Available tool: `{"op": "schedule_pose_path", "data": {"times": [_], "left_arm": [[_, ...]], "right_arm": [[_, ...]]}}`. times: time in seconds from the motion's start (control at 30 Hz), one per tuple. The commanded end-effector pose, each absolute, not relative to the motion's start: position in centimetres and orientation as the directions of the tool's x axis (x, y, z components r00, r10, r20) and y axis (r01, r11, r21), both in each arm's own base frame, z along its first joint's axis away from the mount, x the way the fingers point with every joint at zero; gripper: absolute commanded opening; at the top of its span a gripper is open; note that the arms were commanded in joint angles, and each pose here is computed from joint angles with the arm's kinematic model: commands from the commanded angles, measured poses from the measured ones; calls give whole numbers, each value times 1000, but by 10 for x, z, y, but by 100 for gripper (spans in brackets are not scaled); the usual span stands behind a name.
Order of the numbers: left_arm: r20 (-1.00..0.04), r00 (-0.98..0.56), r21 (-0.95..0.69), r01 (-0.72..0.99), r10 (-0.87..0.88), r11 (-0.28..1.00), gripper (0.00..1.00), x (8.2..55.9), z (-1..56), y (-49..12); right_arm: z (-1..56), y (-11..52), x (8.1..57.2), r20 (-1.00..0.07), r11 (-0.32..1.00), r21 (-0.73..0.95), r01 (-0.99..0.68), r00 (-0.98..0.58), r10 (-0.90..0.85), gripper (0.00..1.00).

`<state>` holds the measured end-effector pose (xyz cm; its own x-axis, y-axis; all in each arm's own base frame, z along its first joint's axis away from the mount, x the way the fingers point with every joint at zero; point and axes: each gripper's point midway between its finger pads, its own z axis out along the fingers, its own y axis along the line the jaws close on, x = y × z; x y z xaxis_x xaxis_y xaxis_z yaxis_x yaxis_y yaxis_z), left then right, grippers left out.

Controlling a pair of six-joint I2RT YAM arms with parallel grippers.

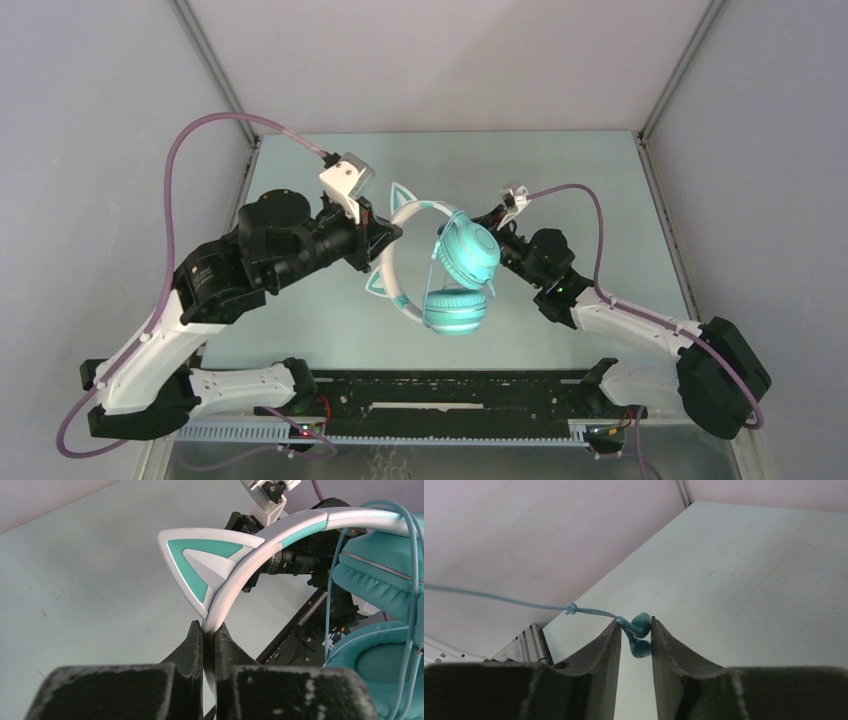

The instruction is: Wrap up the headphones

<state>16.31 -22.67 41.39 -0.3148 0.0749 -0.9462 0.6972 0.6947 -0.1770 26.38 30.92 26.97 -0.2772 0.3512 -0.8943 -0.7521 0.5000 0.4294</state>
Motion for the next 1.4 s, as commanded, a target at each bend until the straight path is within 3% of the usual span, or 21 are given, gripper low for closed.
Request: {"op": "schedule_pose_path", "data": {"times": [0.0, 0.1, 0.17, 0.4, 0.83, 1.1, 1.37], "left_arm": [[-962, -255, -257, 706, -103, 660, 0, 158, 468, -224], [-960, -254, -267, 697, -118, 666, 0, 159, 471, -222], [-959, -250, -275, 685, -136, 675, 0, 162, 474, -220], [-947, -228, -317, 563, -225, 763, 0, 185, 482, -206], [-819, -296, -566, 268, -492, 780, 0, 241, 456, -183], [-824, -275, -522, 27, -495, 853, 0, 267, 414, -162], [-878, -277, -378, -100, -391, 920, 0, 281, 367, -147]], "right_arm": [[289, 313, 268, -876, 482, 443, -756, -249, 414, 31], [287, 315, 269, -872, 477, 451, -755, -258, 416, 8], [284, 316, 268, -873, 475, 454, -754, -271, 405, 0], [269, 315, 254, -893, 500, 442, -745, -311, 327, 0], [256, 315, 201, -906, 505, 421, -754, -321, 277, 0], [264, 317, 171, -913, 488, 405, -774, -307, 270, 0], [264, 307, 148, -912, 459, 410, -788, -339, 232, 0]]}}
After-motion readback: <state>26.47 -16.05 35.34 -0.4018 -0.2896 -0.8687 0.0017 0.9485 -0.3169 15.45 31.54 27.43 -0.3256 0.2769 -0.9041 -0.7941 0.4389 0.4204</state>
